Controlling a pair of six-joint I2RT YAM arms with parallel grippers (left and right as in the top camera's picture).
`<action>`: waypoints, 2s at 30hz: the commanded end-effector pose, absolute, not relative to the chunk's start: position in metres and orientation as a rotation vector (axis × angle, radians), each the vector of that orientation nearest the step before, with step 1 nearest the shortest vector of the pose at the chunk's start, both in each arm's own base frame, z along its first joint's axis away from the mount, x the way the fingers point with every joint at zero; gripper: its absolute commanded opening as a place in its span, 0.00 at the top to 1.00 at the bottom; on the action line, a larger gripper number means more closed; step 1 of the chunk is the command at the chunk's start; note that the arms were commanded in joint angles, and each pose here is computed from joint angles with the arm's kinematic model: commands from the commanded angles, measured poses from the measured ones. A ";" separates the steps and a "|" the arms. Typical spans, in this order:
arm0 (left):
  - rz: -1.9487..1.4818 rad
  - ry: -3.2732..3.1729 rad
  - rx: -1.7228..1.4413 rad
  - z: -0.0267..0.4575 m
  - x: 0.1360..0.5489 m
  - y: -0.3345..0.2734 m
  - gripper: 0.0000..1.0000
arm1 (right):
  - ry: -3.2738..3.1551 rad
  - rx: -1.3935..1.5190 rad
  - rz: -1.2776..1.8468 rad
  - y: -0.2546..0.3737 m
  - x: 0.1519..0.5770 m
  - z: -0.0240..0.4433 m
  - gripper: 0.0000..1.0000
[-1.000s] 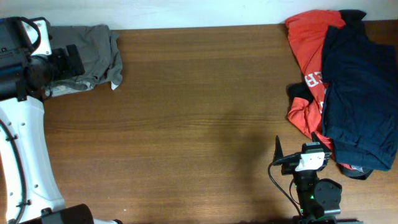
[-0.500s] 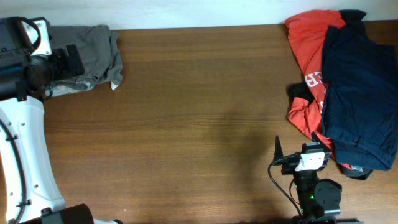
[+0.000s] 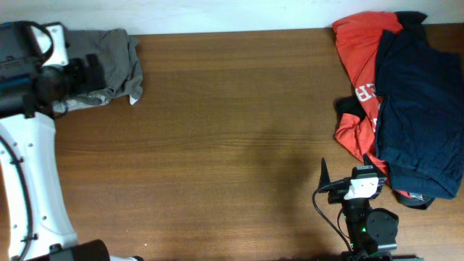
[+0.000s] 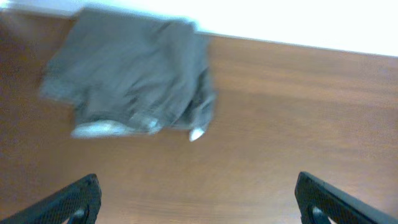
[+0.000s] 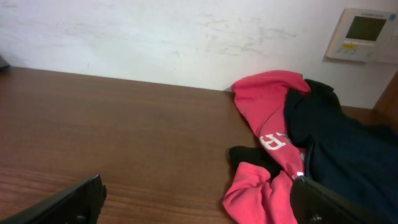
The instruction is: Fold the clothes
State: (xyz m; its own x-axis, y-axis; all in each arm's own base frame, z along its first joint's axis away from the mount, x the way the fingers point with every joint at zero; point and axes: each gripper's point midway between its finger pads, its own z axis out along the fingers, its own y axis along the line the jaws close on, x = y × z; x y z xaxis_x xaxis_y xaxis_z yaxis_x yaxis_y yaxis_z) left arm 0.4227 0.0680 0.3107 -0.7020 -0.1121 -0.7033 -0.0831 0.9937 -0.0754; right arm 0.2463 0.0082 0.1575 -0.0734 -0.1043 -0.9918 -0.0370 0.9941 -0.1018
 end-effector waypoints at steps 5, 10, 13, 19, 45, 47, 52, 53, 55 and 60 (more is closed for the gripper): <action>-0.199 2.214 0.061 0.306 0.405 0.000 0.01 | 1.648 -0.100 -0.056 0.006 0.246 0.155 0.01; -0.260 2.102 0.131 0.266 0.378 -0.020 0.01 | 1.648 -0.100 -0.056 0.006 0.246 0.155 0.01; -0.257 2.031 0.149 0.238 0.359 -0.023 0.01 | 1.648 -0.100 -0.056 0.006 0.246 0.155 0.01; -0.236 1.916 0.169 0.186 0.314 -0.028 0.01 | 1.648 -0.100 -0.056 0.006 0.246 0.155 0.01; -0.188 1.797 0.173 0.121 0.247 -0.030 0.01 | 1.648 -0.100 -0.056 0.006 0.246 0.155 0.01; -0.176 1.762 0.184 0.129 0.247 -0.030 0.01 | 1.648 -0.100 -0.056 0.006 0.246 0.155 0.01; -0.157 1.676 0.198 0.148 0.245 -0.031 0.01 | 1.648 -0.100 -0.056 0.006 0.246 0.155 0.01; -0.153 1.656 0.200 0.153 0.244 -0.031 0.01 | 1.648 -0.100 -0.056 0.006 0.246 0.155 0.02; -0.146 1.617 0.205 0.162 0.242 -0.031 0.01 | 1.648 -0.100 -0.056 0.006 0.246 0.155 0.01; -0.144 1.609 0.206 0.164 0.242 -0.031 0.01 | 1.648 -0.100 -0.056 0.006 0.246 0.155 0.01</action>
State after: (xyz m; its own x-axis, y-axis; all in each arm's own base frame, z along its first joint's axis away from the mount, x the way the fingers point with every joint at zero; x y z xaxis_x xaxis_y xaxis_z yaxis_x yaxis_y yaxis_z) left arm 0.2422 -0.0311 0.1645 -0.0425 0.0349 -0.9985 0.2224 0.9746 0.0246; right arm 0.2462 0.0082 0.1573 -0.0740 -0.1041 -0.9918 -0.0382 0.9941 -0.1015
